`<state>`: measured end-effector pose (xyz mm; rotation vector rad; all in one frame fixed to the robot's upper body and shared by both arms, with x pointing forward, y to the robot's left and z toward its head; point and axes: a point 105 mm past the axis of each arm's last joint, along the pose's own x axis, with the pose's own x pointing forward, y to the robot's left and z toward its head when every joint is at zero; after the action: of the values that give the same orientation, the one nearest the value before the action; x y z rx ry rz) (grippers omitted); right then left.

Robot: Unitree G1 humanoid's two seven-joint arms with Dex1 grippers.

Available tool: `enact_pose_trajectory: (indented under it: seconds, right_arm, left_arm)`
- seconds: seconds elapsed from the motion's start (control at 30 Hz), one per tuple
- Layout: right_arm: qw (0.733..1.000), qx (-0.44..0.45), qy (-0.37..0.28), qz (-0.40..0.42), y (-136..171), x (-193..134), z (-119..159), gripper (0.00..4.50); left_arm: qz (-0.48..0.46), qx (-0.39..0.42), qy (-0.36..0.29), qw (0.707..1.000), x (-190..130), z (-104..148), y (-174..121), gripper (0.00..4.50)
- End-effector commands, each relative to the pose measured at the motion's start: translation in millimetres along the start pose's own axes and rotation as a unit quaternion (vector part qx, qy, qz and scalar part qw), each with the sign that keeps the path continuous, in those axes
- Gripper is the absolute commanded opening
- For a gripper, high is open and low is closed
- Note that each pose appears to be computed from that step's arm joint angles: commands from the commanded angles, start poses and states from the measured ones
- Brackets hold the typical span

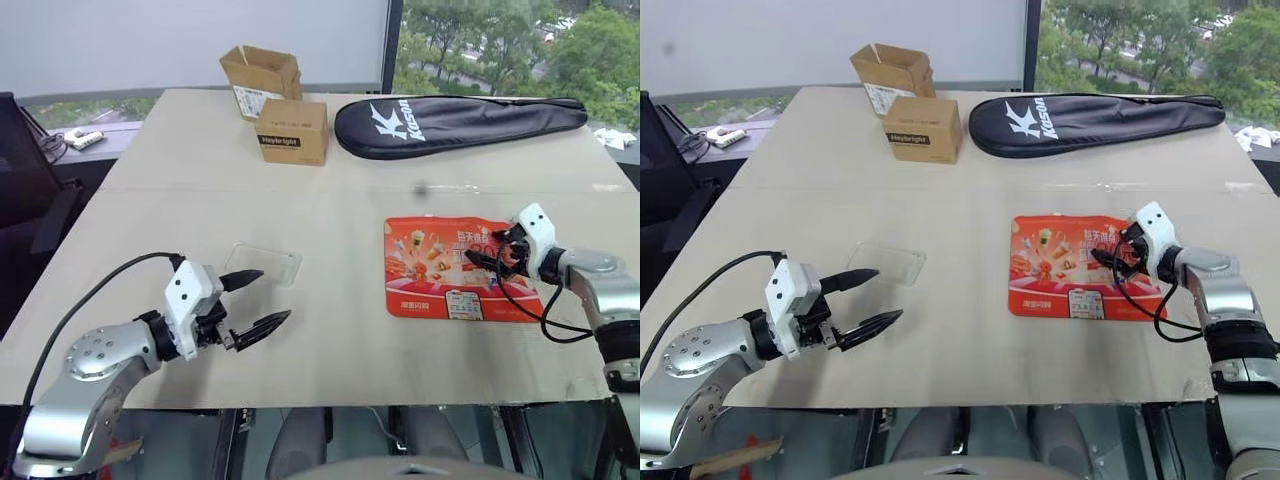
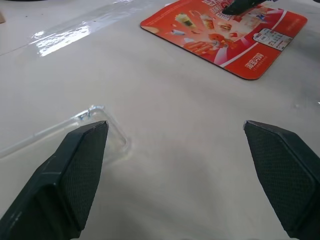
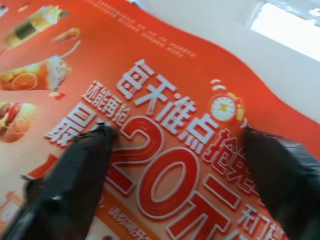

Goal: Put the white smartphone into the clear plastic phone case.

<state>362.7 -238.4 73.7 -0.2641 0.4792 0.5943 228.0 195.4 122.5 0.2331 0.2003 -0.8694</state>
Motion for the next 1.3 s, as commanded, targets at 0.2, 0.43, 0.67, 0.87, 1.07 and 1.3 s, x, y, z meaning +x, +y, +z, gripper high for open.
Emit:
enact_pose_trajectory:
  seconds: [0.2, 0.43, 0.67, 0.87, 1.07, 1.3]
  right_arm:
    - [0.990, 0.059, 0.129, -0.016, 2.5, -3.7, -62.2, 0.52]
    - [0.997, 0.057, 0.048, -0.013, 7.3, -0.2, -43.8, 0.04]
    - [0.988, 0.059, -0.136, -0.047, -1.7, -7.8, 11.4, 0.04]
    - [0.970, 0.083, -0.216, -0.068, -15.3, -28.8, 40.3, 0.04]
    - [0.951, 0.109, -0.271, -0.099, -33.7, -47.7, 63.3, 0.04]
    - [0.918, 0.142, -0.336, -0.155, -69.5, -71.1, 95.5, 0.04]
  left_arm:
    - [0.004, 0.034, -0.007, 0.999, -3.1, 8.6, 0.4, 4.50]
    - [0.006, 0.036, -0.007, 0.999, -1.1, 6.4, 2.4, 4.50]
    - [0.012, 0.039, -0.010, 0.999, -1.1, 6.8, 4.9, 4.50]
    - [0.017, 0.038, -0.014, 0.999, -0.7, 7.2, 6.0, 4.50]
    - [0.021, 0.035, -0.036, 0.999, 3.8, 14.7, 6.4, 4.50]
    - [0.027, 0.037, -0.070, 0.997, 11.5, 32.0, 6.8, 4.50]
